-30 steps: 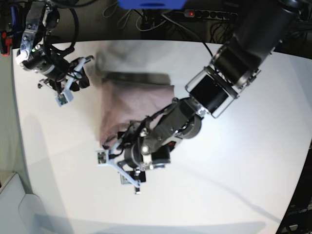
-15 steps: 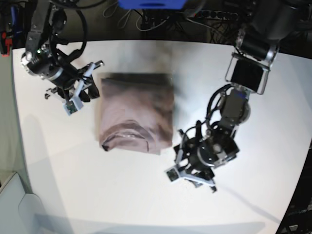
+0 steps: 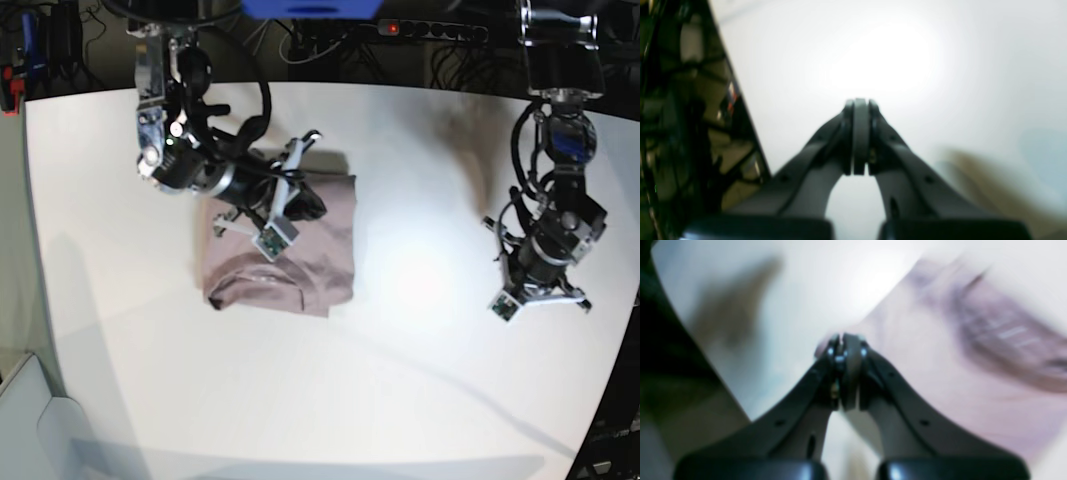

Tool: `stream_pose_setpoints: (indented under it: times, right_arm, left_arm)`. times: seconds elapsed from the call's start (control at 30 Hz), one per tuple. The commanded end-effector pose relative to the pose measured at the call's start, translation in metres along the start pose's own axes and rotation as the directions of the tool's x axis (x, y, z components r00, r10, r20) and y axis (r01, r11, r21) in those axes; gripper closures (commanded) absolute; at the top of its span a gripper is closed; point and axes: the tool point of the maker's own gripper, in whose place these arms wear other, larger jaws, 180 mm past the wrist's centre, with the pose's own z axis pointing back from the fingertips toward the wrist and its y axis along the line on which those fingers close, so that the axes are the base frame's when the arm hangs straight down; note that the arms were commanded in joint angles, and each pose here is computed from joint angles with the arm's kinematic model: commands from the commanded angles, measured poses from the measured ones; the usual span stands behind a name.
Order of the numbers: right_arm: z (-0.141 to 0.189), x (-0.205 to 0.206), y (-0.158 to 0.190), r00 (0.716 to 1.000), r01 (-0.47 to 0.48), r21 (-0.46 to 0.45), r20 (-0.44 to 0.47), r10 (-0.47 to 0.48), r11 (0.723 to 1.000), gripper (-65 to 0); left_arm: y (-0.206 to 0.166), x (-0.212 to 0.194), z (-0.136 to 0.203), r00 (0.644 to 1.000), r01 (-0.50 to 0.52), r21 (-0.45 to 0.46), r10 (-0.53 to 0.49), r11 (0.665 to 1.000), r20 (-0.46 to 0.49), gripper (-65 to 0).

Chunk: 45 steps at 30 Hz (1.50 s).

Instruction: Layout the t-shirt on the table in an organized manner, then fold the t-shirt properly

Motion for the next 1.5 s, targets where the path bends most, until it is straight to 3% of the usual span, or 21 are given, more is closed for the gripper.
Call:
stream_pose_setpoints:
  times: [0.0,0.3,0.53,0.67,0.87,1.07,1.27,1.47]
  right_arm:
    - [-0.002,0.015,-0.003,0.999,-0.003,0.009,0.052,0.002,1.000,0.0]
    - [-0.029,-0.032,-0.007,0.991,0.132,0.063,0.028,-0.134,0.989,0.0]
    - [-0.039,-0.066,-0.013,0.977,0.212,0.070,-0.001,-0.213,0.975,0.0]
    - [-0.035,-0.058,-0.016,0.981,0.192,0.061,0.015,-0.193,0.980,0.0]
    - [0.005,-0.018,-0.004,0.994,0.052,0.016,0.096,-0.054,0.999,0.0]
    - [0.051,-0.001,0.029,0.993,-0.046,-0.025,0.109,0.049,0.999,0.0]
    - [0.065,-0.065,0.055,0.999,0.008,0.025,-0.042,-0.007,1.000,0.0]
    - [0.088,-0.112,0.082,0.992,0.066,0.075,-0.110,-0.058,0.995,0.0]
  left_arm:
    - [0.014,0.002,0.008,1.000,-0.010,0.042,0.009,0.999,0.020,-0.1]
    - [0.021,-0.059,0.036,0.993,-0.068,0.101,0.077,0.993,-0.085,-0.1]
    - [0.021,-0.072,0.051,0.991,-0.064,0.123,0.077,0.990,-0.106,-0.1]
    - [0.025,-0.078,0.059,0.990,-0.068,0.142,0.084,0.988,-0.114,-0.1]
    - [0.016,-0.094,0.074,0.986,-0.064,0.139,0.084,0.988,-0.144,-0.1]
    - [-0.025,-0.108,0.084,0.976,-0.113,0.079,0.126,0.990,-0.176,-0.1]
    - [-0.087,-0.137,0.100,0.947,-0.195,-0.024,0.182,0.981,-0.265,-0.1]
    - [-0.146,-0.160,0.127,0.906,-0.281,-0.109,0.226,0.953,-0.358,-0.1]
